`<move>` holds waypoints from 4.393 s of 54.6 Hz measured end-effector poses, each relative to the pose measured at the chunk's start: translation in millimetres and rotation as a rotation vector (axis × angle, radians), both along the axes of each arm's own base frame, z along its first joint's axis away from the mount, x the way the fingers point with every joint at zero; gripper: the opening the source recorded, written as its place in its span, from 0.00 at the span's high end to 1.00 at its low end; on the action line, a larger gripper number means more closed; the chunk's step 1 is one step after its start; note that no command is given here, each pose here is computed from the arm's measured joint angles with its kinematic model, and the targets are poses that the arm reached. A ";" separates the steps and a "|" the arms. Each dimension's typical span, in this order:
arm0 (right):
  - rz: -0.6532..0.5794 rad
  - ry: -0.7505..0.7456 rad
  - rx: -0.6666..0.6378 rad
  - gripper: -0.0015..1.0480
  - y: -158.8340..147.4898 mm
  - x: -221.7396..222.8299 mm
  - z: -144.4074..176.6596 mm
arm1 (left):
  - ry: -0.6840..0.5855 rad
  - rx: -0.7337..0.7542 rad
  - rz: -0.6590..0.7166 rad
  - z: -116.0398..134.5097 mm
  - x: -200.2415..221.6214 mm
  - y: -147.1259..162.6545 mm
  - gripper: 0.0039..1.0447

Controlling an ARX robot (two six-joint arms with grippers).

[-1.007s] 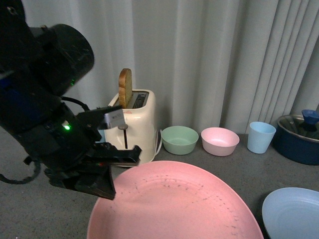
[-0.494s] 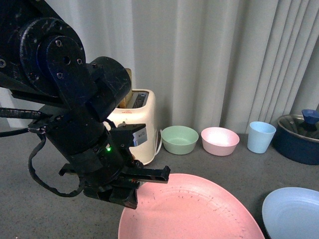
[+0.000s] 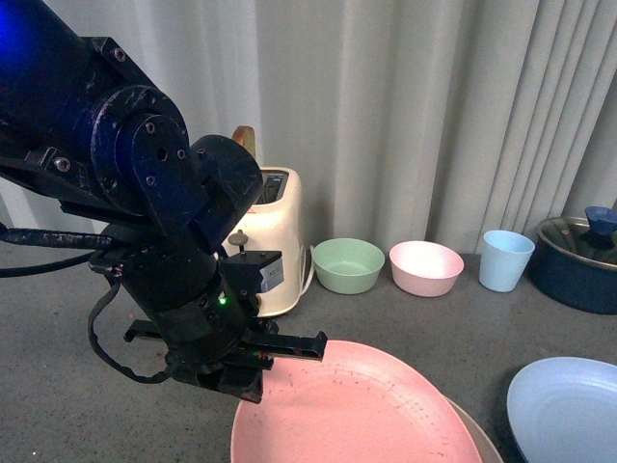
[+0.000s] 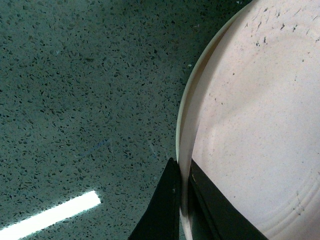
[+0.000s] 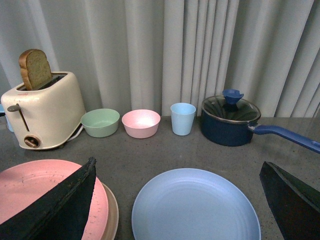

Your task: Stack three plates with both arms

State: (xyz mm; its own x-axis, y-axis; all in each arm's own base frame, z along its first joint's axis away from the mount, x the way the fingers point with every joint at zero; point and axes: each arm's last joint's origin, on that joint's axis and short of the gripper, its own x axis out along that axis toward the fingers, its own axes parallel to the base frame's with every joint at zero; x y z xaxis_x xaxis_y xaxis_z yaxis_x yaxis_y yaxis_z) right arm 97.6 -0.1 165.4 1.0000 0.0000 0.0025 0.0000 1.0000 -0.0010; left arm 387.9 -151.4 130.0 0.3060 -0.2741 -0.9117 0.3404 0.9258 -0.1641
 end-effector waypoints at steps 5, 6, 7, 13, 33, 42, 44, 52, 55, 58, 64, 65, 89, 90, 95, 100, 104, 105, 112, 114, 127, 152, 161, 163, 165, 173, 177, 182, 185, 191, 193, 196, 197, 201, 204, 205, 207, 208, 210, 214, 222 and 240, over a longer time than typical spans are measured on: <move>0.000 0.000 0.000 0.07 0.0 0.0 0.0 | 0.005 -0.009 0.001 0.0 -0.3 -0.5 0.81; 0.000 0.000 0.000 0.07 0.0 0.0 0.0 | 0.006 -0.012 0.003 0.0 -0.3 -0.6 0.79; 0.000 0.000 0.000 0.07 0.0 0.0 0.0 | 0.008 -0.015 0.002 0.0 -0.3 -0.7 0.76; 0.000 0.000 0.000 0.07 0.0 0.0 0.0 | 0.007 -0.022 0.014 1.9 0.6 0.6 0.52; 0.000 0.000 0.000 0.07 0.0 0.0 0.0 | -0.389 -0.021 0.061 99.3 -11.9 44.4 0.07; 0.000 0.000 0.000 0.07 0.0 0.0 0.0 | -0.571 0.001 0.022 139.4 -63.8 68.8 0.06; 0.000 0.000 0.000 0.07 0.0 0.0 0.0 | -0.590 0.005 0.016 143.8 -72.8 71.8 0.06; 0.000 0.000 0.000 0.07 0.0 0.0 0.0 | -0.668 0.003 -0.011 161.8 -113.1 82.6 0.06; 0.000 0.000 0.000 0.07 0.0 0.0 0.0 | -0.777 0.038 0.062 164.2 -125.8 85.5 0.11; 0.000 0.000 0.000 0.07 0.0 0.0 0.0 | -0.988 0.041 0.242 161.5 -141.7 93.9 0.21; 0.000 0.000 0.000 0.07 0.0 0.0 0.0 | -1.206 -0.047 0.389 143.1 -186.7 114.6 0.45; 0.000 0.000 0.000 0.07 0.0 0.0 0.0 | -1.211 -0.052 0.393 139.4 -190.9 116.7 0.49; 0.000 0.000 0.000 0.07 0.0 0.0 0.0 | -1.186 -0.071 0.394 74.4 -235.5 142.8 0.97; 0.000 0.000 0.000 0.07 0.0 0.0 0.0 | -1.185 -0.076 0.386 71.9 -237.4 145.6 0.97; 0.000 0.000 0.000 0.07 0.0 0.0 0.0 | -1.191 -0.066 0.404 66.5 -243.4 150.3 0.97; 0.001 0.000 0.000 0.07 0.0 0.0 0.0 | -1.190 -0.062 0.409 60.9 -248.7 151.2 0.97; 0.000 0.000 0.000 0.07 0.0 0.0 0.0 | -1.188 -0.062 0.408 57.3 -251.9 151.2 0.97; 0.000 0.000 0.000 0.07 0.0 0.0 0.0 | -1.187 -0.063 0.408 56.5 -252.7 151.2 0.97; 0.000 0.000 0.000 0.07 0.0 0.0 0.0 | -1.188 -0.063 0.407 52.3 -258.0 151.2 0.97; 0.000 0.000 0.000 0.07 0.0 0.0 0.0 | -1.188 -0.064 0.407 51.0 -259.6 151.2 0.97; 0.000 0.000 0.000 0.07 0.0 0.0 0.0 | -1.189 -0.064 0.407 45.2 -267.3 151.2 0.97; 0.000 0.000 0.000 0.07 0.0 0.0 0.0 | -1.223 -0.072 0.406 46.0 -278.4 151.2 0.97; 0.000 0.000 0.000 0.07 0.0 0.0 0.0 | -1.203 -0.067 0.407 43.2 -284.6 151.2 0.97; 0.000 0.000 0.000 0.07 0.0 0.0 0.0 | -1.192 -0.066 0.406 41.2 -288.7 151.2 0.97; 0.000 0.000 0.000 0.07 0.0 0.0 0.0 | -1.207 -0.069 0.406 42.1 -290.8 151.2 0.97; 0.000 0.000 0.000 0.07 0.0 0.0 0.0 | -1.216 -0.071 0.406 42.8 -291.7 151.2 0.97; 0.000 0.000 0.000 0.07 0.0 0.0 0.0 | -1.216 -0.071 0.406 42.8 -291.7 151.2 0.97; 0.000 0.000 0.000 0.07 0.0 0.0 0.0 | -1.216 -0.071 0.407 42.8 -291.7 151.2 0.80; 0.000 0.000 0.000 0.07 0.0 0.0 0.0 | -1.216 -0.071 0.407 42.7 -291.7 151.2 0.69; 0.000 0.000 0.000 0.07 0.0 0.0 0.0 | -1.215 -0.071 0.407 42.7 -291.7 151.2 0.50; 0.000 0.000 0.000 0.07 0.0 0.0 0.0 | -1.216 -0.071 0.406 42.7 -291.7 151.2 0.44; 0.000 0.000 0.000 0.07 0.0 0.0 0.0 | -1.216 -0.071 0.406 42.7 -291.7 151.2 0.32; 0.000 0.000 0.000 0.07 0.0 0.0 0.0 | -1.215 -0.071 0.407 42.7 -291.7 151.2 0.28; 0.000 0.000 0.000 0.07 0.0 0.0 0.0 | -1.215 -0.071 0.407 42.7 -291.7 151.2 0.16; 0.000 0.000 0.000 0.07 0.0 0.0 0.0 | -1.216 -0.071 0.406 42.7 -291.7 151.2 0.08; 0.000 0.000 0.000 0.07 0.0 0.0 0.0 | -1.216 -0.071 0.406 42.7 -291.7 151.2 0.05; -0.023 0.016 -0.003 0.07 -0.1 0.3 -0.8 | -1.216 -0.071 0.406 42.7 -291.7 151.2 0.06; -0.069 0.057 -0.010 0.07 -0.1 0.4 -1.0 | -1.216 -0.071 0.406 42.7 -291.7 151.2 0.07; -0.168 0.137 -0.035 0.07 -0.9 1.3 0.3 | -1.216 -0.071 0.406 42.7 -291.7 151.2 0.07; -0.383 0.250 -0.096 0.07 -8.7 11.7 4.9 | -1.216 -0.070 0.408 42.7 -291.8 151.3 0.06; -0.434 0.274 -0.030 0.07 -37.3 45.6 24.8 | -1.216 -0.071 0.406 42.7 -291.8 151.2 0.06; -0.476 0.607 0.289 0.07 -126.2 133.0 10.9 | -1.216 -0.071 0.406 42.7 -291.8 151.2 0.06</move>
